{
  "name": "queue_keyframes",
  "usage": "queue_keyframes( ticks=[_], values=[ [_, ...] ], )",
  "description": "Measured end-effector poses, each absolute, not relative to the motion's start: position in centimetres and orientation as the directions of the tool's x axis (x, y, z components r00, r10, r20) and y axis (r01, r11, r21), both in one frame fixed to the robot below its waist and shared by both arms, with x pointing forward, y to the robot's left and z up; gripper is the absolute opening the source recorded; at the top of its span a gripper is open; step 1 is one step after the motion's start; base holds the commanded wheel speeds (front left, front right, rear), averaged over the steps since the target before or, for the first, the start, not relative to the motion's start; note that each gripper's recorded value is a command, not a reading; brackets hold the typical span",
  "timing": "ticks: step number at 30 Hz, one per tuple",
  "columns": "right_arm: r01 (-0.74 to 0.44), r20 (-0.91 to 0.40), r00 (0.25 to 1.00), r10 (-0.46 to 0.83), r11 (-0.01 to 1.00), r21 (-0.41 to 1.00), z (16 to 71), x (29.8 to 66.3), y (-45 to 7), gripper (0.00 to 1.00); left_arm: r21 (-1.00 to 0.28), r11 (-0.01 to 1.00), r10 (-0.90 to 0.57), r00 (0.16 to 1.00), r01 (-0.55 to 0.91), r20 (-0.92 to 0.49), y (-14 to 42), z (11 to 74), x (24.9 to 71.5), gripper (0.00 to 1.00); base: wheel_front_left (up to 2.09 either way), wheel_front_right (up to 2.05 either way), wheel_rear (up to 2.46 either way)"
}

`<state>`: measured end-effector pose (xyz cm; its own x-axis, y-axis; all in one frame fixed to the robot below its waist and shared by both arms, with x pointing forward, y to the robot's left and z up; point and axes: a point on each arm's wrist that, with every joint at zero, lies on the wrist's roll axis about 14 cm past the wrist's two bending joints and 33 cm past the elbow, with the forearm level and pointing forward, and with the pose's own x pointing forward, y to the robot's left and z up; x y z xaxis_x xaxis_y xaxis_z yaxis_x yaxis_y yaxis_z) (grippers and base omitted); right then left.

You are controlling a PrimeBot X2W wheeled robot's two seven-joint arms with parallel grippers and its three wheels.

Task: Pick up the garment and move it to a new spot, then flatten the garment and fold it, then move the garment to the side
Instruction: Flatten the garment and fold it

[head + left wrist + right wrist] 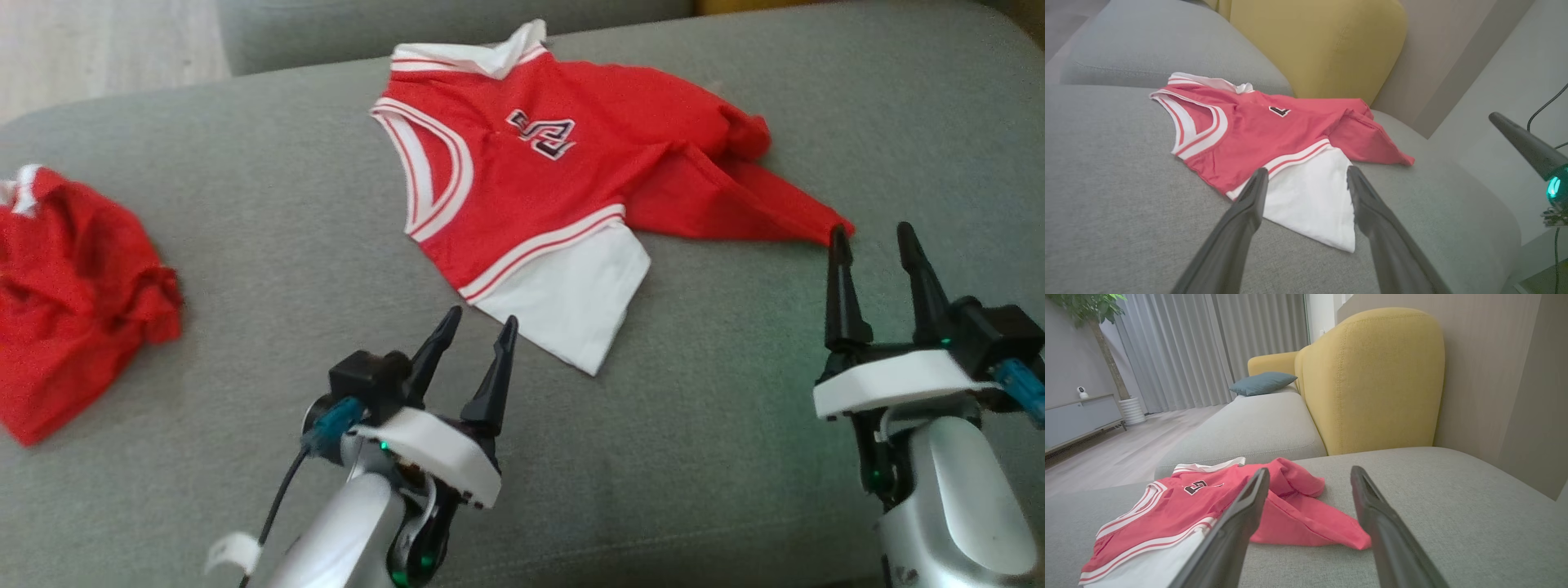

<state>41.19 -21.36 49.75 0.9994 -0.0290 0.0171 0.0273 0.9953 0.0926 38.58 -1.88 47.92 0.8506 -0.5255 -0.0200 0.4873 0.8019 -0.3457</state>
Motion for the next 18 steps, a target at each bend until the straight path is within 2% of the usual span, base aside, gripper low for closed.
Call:
queue_keyframes(
  ticks=[6,13,18],
  values=[
    [0.03,-0.009,1.0,-0.029,0.996,0.087,48.9,41.1,-21.4,1.0,-0.361,0.802,-0.55,0.825,0.477,-0.131,-3.4,44.7,39.4,1.0,0.0,0.0,0.0],
    [0.049,-0.034,0.998,-0.046,0.995,0.084,48.0,41.1,-21.9,1.0,-0.397,0.776,-0.621,0.706,0.491,-0.34,-5.5,40.1,38.4,1.0,0.0,0.0,0.0],
    [0.07,-0.039,0.997,-0.067,0.994,0.08,47.9,41.2,-22.7,1.0,-0.402,0.764,-0.643,0.639,0.504,-0.422,-6.8,38.9,39.1,1.0,0.0,0.0,0.0]
  ],
)
